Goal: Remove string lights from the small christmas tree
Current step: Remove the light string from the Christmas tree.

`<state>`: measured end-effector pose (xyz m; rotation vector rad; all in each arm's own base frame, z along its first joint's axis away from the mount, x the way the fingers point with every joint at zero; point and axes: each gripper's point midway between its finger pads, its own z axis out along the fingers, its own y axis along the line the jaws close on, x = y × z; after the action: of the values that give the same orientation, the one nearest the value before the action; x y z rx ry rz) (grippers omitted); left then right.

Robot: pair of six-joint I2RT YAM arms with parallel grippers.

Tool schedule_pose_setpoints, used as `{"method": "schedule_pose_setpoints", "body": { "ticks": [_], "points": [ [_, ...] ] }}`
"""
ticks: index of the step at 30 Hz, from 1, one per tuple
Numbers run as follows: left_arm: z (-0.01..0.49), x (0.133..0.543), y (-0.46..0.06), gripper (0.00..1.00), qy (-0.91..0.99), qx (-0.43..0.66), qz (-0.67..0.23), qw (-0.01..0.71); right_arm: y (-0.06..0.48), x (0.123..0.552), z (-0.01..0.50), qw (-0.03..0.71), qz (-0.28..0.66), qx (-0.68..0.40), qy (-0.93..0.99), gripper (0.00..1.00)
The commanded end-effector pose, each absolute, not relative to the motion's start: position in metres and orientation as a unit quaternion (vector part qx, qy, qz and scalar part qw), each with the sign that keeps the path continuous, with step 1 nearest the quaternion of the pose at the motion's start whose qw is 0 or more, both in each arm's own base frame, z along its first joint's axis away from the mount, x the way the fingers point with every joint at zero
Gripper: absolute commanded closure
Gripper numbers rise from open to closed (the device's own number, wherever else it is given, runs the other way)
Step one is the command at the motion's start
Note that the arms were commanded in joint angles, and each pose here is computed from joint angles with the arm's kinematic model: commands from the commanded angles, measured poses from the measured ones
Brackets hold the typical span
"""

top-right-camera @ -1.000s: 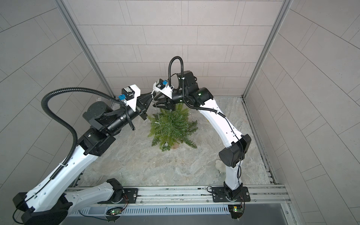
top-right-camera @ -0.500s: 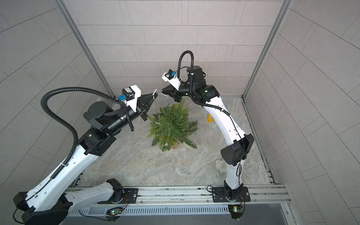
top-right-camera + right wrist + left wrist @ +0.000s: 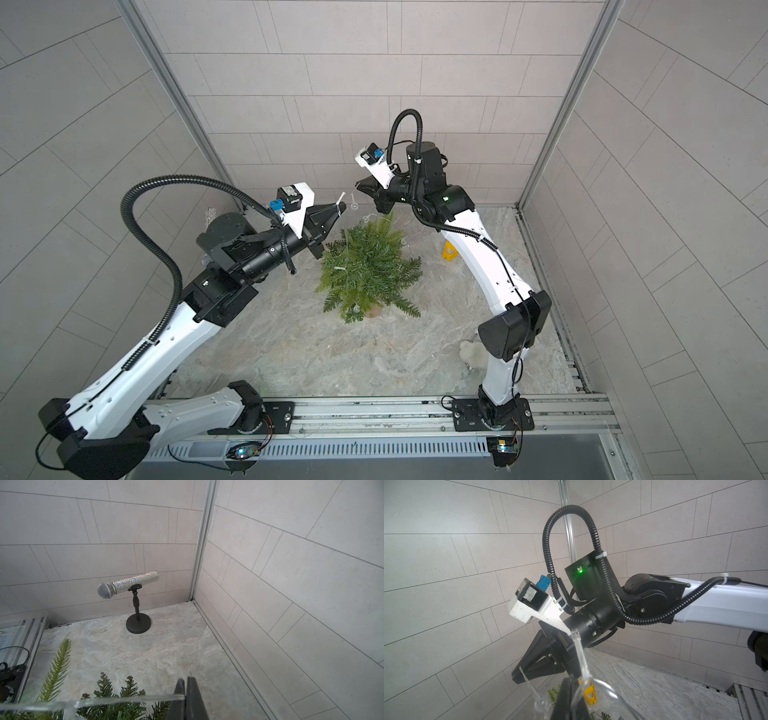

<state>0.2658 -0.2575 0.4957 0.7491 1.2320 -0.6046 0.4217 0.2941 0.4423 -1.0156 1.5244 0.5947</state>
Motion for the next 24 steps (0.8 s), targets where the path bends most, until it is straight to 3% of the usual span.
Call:
{"method": "schedule_pose_setpoints", "body": {
  "ticks": [1, 16, 24],
  "points": [
    [0.514, 0.251, -0.259, 1.00, 0.523, 0.344, -0.299, 0.720, 0.266, 0.434, 0.469, 0.620, 0.205, -0.385, 0.652, 1.00],
    [0.517, 0.238, -0.266, 1.00, 0.523, 0.356, -0.348, 0.692, 0.192, 0.406, 0.489, 0.661, 0.115, -0.312, 0.672, 1.00],
    [0.527, 0.205, -0.272, 1.00, 0.511, 0.396, -0.408, 0.645, 0.172, 0.382, 0.488, 0.667, 0.093, -0.300, 0.676, 1.00]
  ]
}}
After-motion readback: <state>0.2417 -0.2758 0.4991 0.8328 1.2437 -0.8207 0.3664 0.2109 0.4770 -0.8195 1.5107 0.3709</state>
